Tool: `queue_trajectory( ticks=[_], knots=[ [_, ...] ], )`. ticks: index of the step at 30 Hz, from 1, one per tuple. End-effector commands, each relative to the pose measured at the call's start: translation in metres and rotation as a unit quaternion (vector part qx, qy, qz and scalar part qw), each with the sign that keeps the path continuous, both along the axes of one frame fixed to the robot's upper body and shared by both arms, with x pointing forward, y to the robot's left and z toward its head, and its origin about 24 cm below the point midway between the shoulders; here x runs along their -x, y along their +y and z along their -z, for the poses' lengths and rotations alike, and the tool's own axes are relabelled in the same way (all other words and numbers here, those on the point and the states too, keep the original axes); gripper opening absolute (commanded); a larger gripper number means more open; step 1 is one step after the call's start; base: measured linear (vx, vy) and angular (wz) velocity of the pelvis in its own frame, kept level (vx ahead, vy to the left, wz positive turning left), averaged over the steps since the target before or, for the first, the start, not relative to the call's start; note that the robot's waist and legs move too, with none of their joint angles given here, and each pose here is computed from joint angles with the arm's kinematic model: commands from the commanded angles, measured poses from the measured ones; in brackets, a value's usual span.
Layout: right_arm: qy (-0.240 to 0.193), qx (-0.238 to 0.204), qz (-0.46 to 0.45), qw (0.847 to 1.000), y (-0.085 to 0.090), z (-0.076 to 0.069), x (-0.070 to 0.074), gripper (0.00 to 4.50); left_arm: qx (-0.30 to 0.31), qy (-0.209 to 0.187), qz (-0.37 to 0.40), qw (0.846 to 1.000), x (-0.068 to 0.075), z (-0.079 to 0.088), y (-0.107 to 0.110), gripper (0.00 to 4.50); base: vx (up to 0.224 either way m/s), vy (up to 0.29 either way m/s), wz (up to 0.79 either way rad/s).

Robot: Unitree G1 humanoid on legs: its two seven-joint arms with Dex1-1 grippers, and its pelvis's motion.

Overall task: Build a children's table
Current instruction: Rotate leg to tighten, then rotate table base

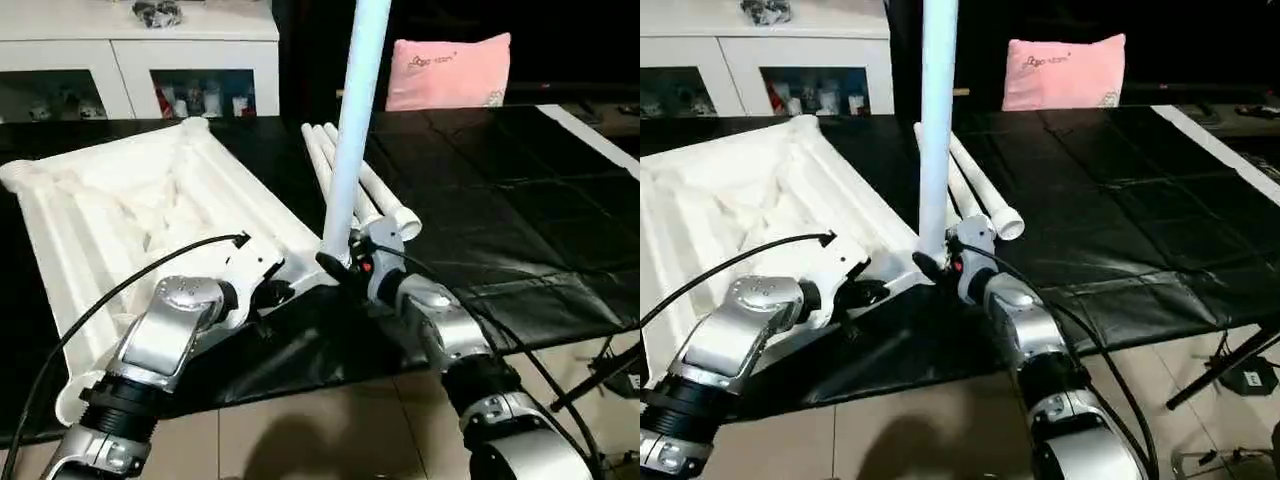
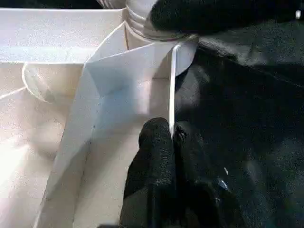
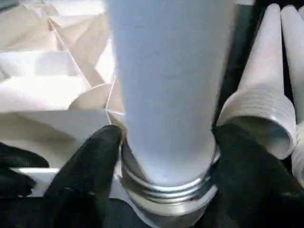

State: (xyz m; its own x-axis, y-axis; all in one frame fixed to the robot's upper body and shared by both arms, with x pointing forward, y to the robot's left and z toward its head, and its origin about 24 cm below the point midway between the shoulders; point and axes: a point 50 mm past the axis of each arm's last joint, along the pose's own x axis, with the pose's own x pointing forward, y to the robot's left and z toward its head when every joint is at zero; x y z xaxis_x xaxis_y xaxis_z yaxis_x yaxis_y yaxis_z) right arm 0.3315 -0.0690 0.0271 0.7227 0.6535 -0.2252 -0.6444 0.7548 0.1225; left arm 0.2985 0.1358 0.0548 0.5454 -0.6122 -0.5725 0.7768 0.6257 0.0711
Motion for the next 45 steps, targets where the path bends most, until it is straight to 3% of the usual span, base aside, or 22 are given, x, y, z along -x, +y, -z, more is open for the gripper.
queue_trajectory(
  ticks=[1, 6, 7, 9, 10, 12, 16, 26, 29, 33, 36, 41, 43, 45],
  knots=[
    [0.030, 0.009, -0.087, 0.996, 0.037, 0.015, 0.020, 3.63, 0.012, -0.053, 0.037, 0.998, -0.008, -0.019, -0.024, 0.00, 0.000, 0.000, 0.00],
    [0.007, 0.019, -0.074, 0.997, 0.009, 0.016, 0.020, 3.93, -0.013, -0.057, 0.027, 0.998, -0.012, -0.018, -0.012, 0.00, 0.000, 0.000, 0.00],
    [0.007, 0.019, -0.074, 0.997, 0.009, 0.016, 0.020, 4.17, -0.013, -0.057, 0.027, 0.998, -0.012, -0.018, -0.012, 0.00, 0.000, 0.000, 0.00],
    [-0.007, 0.005, -0.083, 0.997, -0.003, 0.013, 0.024, 4.28, -0.020, -0.058, 0.020, 0.998, -0.014, -0.017, -0.007, 0.00, 0.000, 0.000, 0.00],
    [-0.036, -0.024, -0.096, 0.994, -0.021, 0.002, 0.030, 4.40, -0.030, -0.059, -0.003, 0.998, -0.020, -0.016, 0.000, 0.00, 0.000, 0.000, 0.00],
    [-0.038, -0.026, -0.097, 0.994, -0.022, 0.002, 0.031, 4.47, -0.030, -0.059, -0.004, 0.998, -0.021, -0.016, 0.000, 0.00, 0.000, 0.000, 0.00],
    [-0.081, -0.050, -0.075, 0.993, -0.037, -0.015, 0.036, 4.47, -0.040, -0.065, -0.058, 0.995, -0.035, -0.015, 0.009, 0.00, 0.000, 0.000, 0.00],
    [-0.087, -0.071, -0.081, 0.990, -0.037, -0.018, 0.048, 4.47, -0.049, -0.102, -0.136, 0.984, -0.057, -0.021, 0.019, 0.00, 0.000, 0.000, 0.00],
    [-0.105, -0.062, -0.053, 0.991, -0.036, -0.019, 0.047, 4.47, -0.033, -0.121, -0.184, 0.975, -0.067, -0.025, 0.022, 0.00, 0.000, 0.000, 0.00],
    [-0.088, -0.060, -0.026, 0.994, -0.034, -0.016, 0.045, 4.47, 0.010, -0.141, -0.203, 0.969, -0.076, -0.032, 0.017, 0.00, 0.000, 0.000, 0.00],
    [-0.079, -0.066, -0.010, 0.995, -0.032, -0.016, 0.043, 4.47, 0.052, -0.153, -0.180, 0.970, -0.079, -0.038, 0.007, 0.00, 0.000, 0.000, 0.00],
    [-0.066, -0.071, 0.011, 0.995, -0.033, -0.013, 0.042, 4.47, 0.062, -0.197, -0.139, 0.969, -0.084, -0.046, -0.005, 0.00, 0.000, 0.000, 0.00],
    [-0.058, -0.068, 0.025, 0.996, -0.035, -0.010, 0.041, 4.50, 0.090, -0.198, -0.136, 0.967, -0.085, -0.052, -0.007, 0.54, 0.000, 0.000, 0.00],
    [-0.051, -0.066, 0.031, 0.996, -0.036, -0.010, 0.041, 4.50, 0.106, -0.205, -0.134, 0.964, -0.086, -0.058, -0.007, 0.60, 0.000, 0.000, 0.00]
  ],
)
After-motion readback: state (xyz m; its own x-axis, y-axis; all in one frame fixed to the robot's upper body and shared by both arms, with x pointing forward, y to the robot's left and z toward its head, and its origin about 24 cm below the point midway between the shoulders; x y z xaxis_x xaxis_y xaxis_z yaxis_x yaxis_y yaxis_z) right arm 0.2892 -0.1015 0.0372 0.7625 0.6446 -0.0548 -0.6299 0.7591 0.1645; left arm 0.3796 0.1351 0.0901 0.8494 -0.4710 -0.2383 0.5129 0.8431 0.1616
